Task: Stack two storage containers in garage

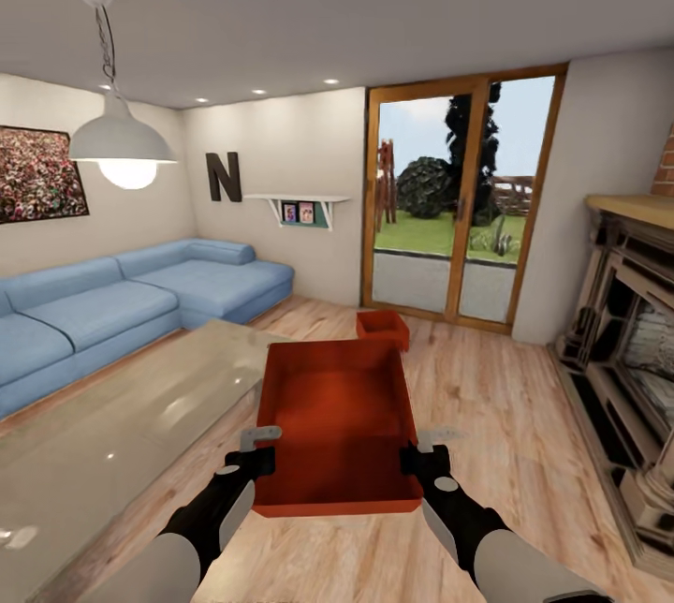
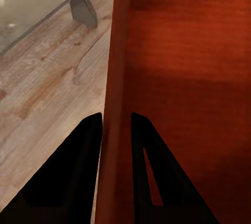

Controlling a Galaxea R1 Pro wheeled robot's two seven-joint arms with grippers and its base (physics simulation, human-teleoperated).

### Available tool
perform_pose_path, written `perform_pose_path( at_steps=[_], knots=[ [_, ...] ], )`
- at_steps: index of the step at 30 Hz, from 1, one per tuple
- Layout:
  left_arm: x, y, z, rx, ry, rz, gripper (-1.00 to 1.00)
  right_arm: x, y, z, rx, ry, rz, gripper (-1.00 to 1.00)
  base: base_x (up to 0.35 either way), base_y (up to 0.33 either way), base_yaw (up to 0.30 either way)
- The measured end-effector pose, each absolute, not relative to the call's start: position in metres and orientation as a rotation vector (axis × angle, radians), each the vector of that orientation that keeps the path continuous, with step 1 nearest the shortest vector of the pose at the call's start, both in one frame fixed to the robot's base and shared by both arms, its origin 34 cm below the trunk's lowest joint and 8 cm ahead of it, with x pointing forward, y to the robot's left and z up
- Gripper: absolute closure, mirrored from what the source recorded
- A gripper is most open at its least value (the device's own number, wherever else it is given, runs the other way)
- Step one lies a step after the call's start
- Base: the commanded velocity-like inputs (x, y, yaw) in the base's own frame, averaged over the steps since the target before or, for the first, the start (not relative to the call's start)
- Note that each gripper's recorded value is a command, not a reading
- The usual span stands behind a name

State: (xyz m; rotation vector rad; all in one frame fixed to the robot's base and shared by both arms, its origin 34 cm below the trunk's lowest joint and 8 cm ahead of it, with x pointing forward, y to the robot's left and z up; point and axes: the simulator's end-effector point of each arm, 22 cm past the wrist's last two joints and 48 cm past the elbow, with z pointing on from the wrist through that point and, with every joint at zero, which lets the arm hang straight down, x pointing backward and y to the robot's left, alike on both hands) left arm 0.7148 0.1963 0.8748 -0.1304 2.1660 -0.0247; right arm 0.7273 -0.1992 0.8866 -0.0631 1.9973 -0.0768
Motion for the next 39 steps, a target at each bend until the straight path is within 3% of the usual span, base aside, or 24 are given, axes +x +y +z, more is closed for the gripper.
perform_pose_path(
  at_steps=[39],
  knots=[
    [0.7148, 0.1955, 0.8751, -0.130, 2.167, -0.023, 1.00, 0.7273, -0.1999, 0.8864, -0.062, 1.998, -0.076, 1.00, 0.000, 0.000, 0.269]
  ],
)
